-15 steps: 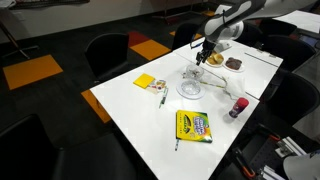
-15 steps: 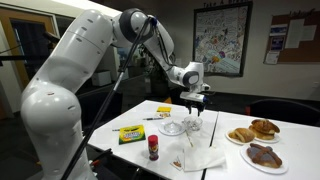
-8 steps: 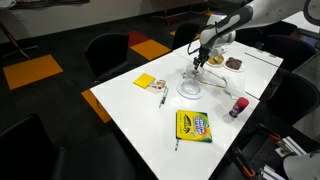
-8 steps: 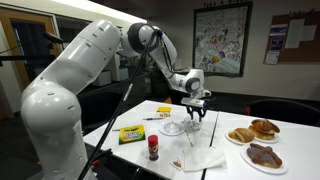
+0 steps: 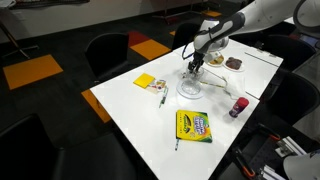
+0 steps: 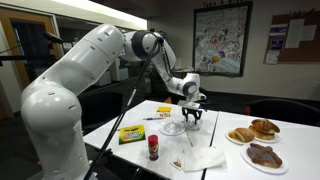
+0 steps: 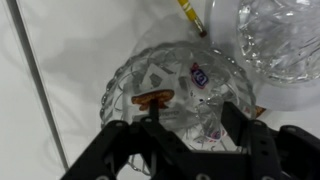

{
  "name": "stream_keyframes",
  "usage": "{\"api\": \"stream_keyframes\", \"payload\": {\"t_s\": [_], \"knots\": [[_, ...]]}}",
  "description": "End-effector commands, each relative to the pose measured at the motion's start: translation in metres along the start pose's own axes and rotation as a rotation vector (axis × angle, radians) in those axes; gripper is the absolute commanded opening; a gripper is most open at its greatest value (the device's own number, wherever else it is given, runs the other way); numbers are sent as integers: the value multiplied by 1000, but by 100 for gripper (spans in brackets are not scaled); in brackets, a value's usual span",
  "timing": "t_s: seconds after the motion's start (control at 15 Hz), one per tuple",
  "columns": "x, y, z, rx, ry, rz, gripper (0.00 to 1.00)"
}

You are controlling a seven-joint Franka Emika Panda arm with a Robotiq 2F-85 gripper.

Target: Take the small pieces out of the glass box and put them on the table

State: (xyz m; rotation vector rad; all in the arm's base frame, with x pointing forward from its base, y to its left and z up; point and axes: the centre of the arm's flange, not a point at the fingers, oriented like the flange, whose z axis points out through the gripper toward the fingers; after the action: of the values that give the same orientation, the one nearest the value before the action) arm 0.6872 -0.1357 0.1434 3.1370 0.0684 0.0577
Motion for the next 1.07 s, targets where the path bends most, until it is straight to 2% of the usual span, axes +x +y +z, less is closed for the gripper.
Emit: {"api": "stream_keyframes", "payload": {"t_s": [0.0,0.07,0.13,0.2,0.47,0.73,1.0], "knots": [[8,-8,6,-18,-34,-14,50],[8,-6,6,-40,-46,-1,54],[8,-5,6,-58,-53,12,49],[8,-2,5,-78,-64,29,30],[5,16,0,-130,-85,79,3],[3,25,-7,-149,-98,110,0],[8,22,-30,-151,-59,110,0]]}}
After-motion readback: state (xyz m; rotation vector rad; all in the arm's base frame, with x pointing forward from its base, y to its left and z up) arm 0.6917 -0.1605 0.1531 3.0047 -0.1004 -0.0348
